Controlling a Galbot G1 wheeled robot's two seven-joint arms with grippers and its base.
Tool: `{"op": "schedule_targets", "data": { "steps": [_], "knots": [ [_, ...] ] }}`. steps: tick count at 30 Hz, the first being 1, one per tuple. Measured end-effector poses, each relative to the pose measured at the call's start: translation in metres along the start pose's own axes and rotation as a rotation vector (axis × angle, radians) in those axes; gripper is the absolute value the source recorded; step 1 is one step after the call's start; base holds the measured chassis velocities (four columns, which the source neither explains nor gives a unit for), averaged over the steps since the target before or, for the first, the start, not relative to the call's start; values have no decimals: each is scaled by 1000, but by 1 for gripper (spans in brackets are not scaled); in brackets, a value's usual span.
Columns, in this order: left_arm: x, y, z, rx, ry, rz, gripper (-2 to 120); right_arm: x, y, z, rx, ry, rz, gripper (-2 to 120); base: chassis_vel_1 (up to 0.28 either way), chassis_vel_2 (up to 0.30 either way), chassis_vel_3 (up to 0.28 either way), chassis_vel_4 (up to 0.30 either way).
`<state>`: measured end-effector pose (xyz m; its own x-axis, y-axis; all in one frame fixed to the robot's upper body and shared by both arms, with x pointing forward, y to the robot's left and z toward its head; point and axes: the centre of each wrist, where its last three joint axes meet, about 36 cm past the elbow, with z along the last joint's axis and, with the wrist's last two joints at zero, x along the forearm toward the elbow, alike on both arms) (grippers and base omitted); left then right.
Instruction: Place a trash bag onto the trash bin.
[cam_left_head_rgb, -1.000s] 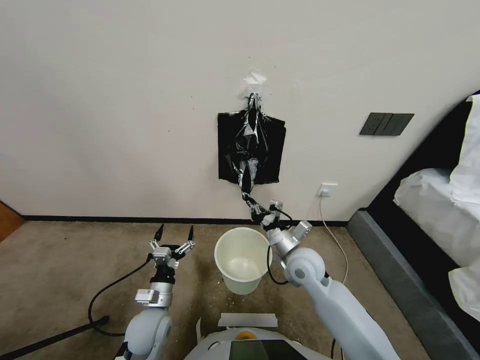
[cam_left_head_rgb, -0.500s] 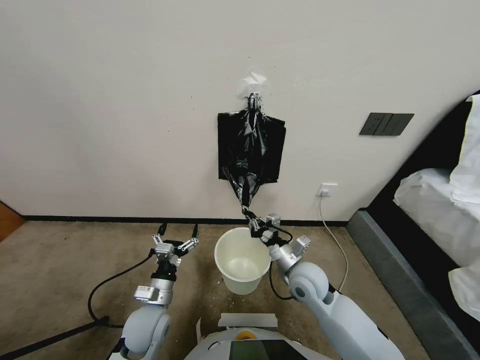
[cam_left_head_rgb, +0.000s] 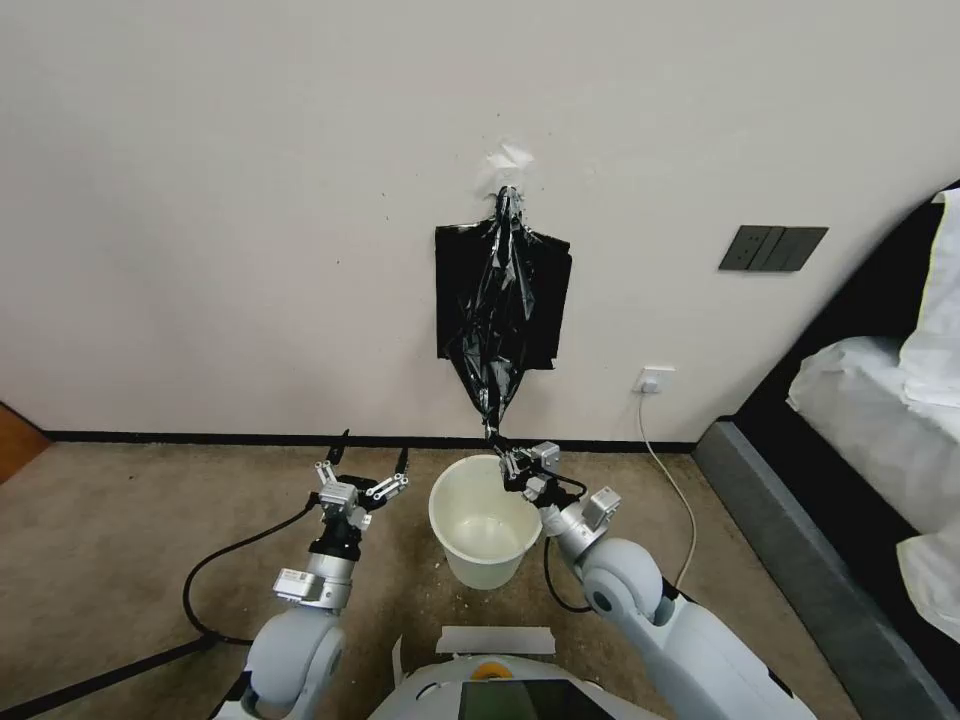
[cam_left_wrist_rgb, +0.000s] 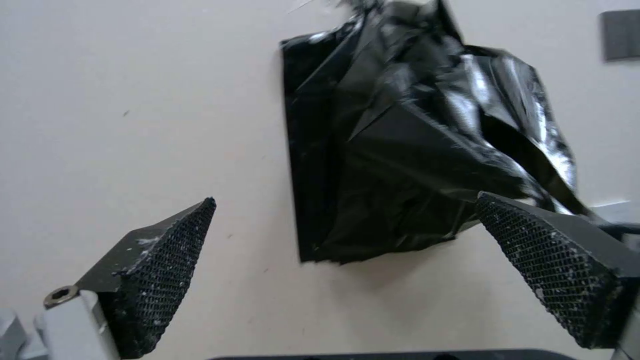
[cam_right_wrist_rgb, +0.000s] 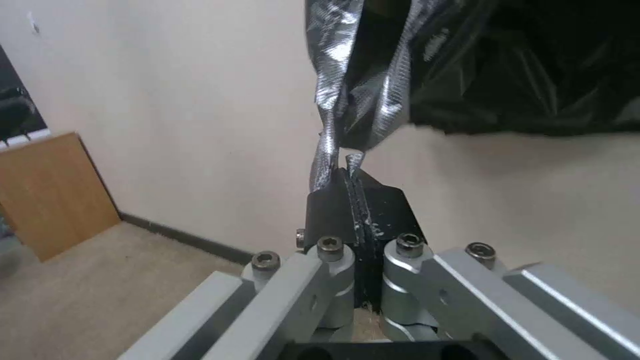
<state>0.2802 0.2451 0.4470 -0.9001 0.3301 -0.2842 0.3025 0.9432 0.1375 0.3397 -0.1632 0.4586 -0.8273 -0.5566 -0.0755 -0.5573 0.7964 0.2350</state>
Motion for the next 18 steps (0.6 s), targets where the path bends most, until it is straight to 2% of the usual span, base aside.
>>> {"op": "schedule_targets", "data": {
  "steps": [2,5,8,9,11,16,18],
  "knots": [
    [-13,9,-13,-14,-13,58,100,-4,3,-17,-32,-36,2,0,0,0,0,0],
    [-21,15,-20,-22,-20,87,100,-4,3,-24,-39,-46,2,0,0,0,0,0],
    [-53,34,-43,-72,-41,167,100,-5,3,-31,-11,-62,5,0,0,0,0,0],
    [-53,34,-43,-72,-41,167,100,-5,3,-31,-11,-62,5,0,0,0,0,0],
    [-82,47,-61,-111,-53,216,100,-5,2,-31,26,-65,10,0,0,0,0,0],
    [-109,52,-76,-154,-53,262,100,-5,1,-28,58,-62,16,0,0,0,0,0],
    [-126,52,-87,-197,-51,291,100,-5,1,-28,62,-62,16,0,0,0,0,0]
  ]
}}
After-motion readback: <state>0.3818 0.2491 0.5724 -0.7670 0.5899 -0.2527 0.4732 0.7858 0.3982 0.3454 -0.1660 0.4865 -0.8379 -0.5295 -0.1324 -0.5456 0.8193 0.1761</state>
